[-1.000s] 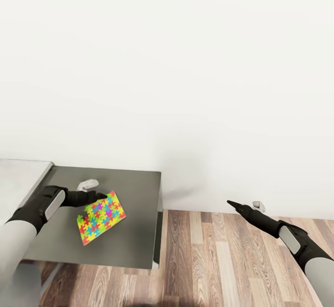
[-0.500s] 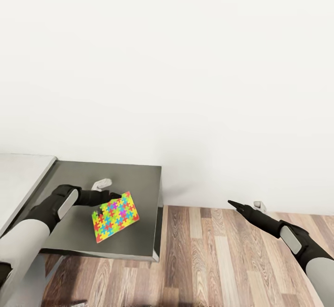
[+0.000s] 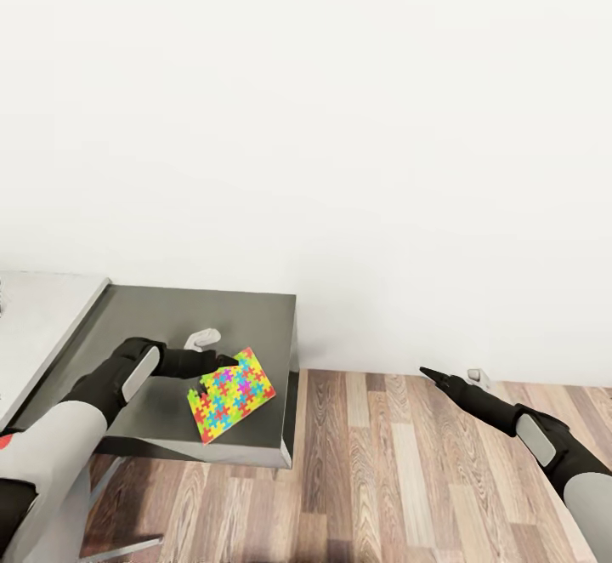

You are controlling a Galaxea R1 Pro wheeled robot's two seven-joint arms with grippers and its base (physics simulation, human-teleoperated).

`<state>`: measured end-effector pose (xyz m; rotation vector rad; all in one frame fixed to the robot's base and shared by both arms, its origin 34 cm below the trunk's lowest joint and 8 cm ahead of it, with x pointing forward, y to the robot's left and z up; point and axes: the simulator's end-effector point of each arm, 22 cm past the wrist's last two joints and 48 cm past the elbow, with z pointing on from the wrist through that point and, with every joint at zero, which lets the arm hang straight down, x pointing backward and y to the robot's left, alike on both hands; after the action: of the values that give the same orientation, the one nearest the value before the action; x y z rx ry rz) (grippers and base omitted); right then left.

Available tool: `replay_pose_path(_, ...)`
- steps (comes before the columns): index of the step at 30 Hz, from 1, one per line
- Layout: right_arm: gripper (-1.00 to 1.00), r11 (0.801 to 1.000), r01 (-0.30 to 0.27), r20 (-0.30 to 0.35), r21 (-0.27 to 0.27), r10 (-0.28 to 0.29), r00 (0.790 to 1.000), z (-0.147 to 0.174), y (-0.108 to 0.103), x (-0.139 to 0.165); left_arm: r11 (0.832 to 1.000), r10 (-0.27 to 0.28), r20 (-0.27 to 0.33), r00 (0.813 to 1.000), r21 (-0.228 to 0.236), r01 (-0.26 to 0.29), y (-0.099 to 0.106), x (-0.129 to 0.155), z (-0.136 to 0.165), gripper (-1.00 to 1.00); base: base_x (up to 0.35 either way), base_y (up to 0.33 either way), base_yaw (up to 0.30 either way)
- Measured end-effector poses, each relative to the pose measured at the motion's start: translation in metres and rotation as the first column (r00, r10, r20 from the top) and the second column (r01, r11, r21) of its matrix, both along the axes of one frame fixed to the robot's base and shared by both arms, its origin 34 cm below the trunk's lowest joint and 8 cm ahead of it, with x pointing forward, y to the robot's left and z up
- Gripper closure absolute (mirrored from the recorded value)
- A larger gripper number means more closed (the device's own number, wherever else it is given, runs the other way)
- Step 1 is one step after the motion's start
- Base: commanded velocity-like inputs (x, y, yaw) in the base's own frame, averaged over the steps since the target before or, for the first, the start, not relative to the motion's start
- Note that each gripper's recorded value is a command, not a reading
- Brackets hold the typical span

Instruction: Put all the toys in the child's room - the three board games (two on the bed and one on the table), the two jigsaw puzzles on the table, and the tennis ball on the table - inside the toy box on the table in the child's room.

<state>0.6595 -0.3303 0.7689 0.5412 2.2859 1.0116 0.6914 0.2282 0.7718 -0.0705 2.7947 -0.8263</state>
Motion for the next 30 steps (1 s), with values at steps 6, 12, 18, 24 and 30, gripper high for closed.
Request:
replay_pose_path(6, -1.0, 1.0, 0.0, 0.001, -0.001, 0.0, 1.0, 0.0, 0.0, 0.0, 1.0, 0.002, -0.006, 1.0, -0.008, -0.002, -0.002, -0.001, 0.0, -1.0, -0.108, 0.0, 0.0)
replay_pose_path(12, -1.0, 1.0, 0.0, 0.001, -0.001, 0.0, 1.0, 0.0, 0.0, 0.0, 1.0, -0.002, -0.004, 1.0, -0.011, 0.002, -0.003, -0.002, 0.001, -1.0, -0.025, 0.0, 0.0)
replay_pose_path(18, -1.0, 1.0, 0.0, 0.001, -0.001, 0.0, 1.0, 0.0, 0.001, 0.0, 0.997, -0.008, -0.018, 1.0, -0.071, 0.007, -0.011, -0.008, 0.002, -1.0, -0.001, 0.0, 0.0)
replay_pose_path(24, -1.0, 1.0, 0.0, 0.001, -0.001, 0.0, 1.0, 0.0, 0.001, 0.0, 0.997, -0.005, -0.02, 1.0, -0.083, 0.003, -0.012, -0.009, 0.003, -1.0, 0.0, 0.0, 0.0)
replay_pose_path(30, -1.0, 1.0, 0.0, 0.001, -0.001, 0.0, 1.0, 0.0, 0.001, 0.0, 0.997, -0.007, -0.019, 1.0, -0.082, 0.005, -0.012, -0.009, 0.003, -1.0, 0.0, 0.0, 0.0)
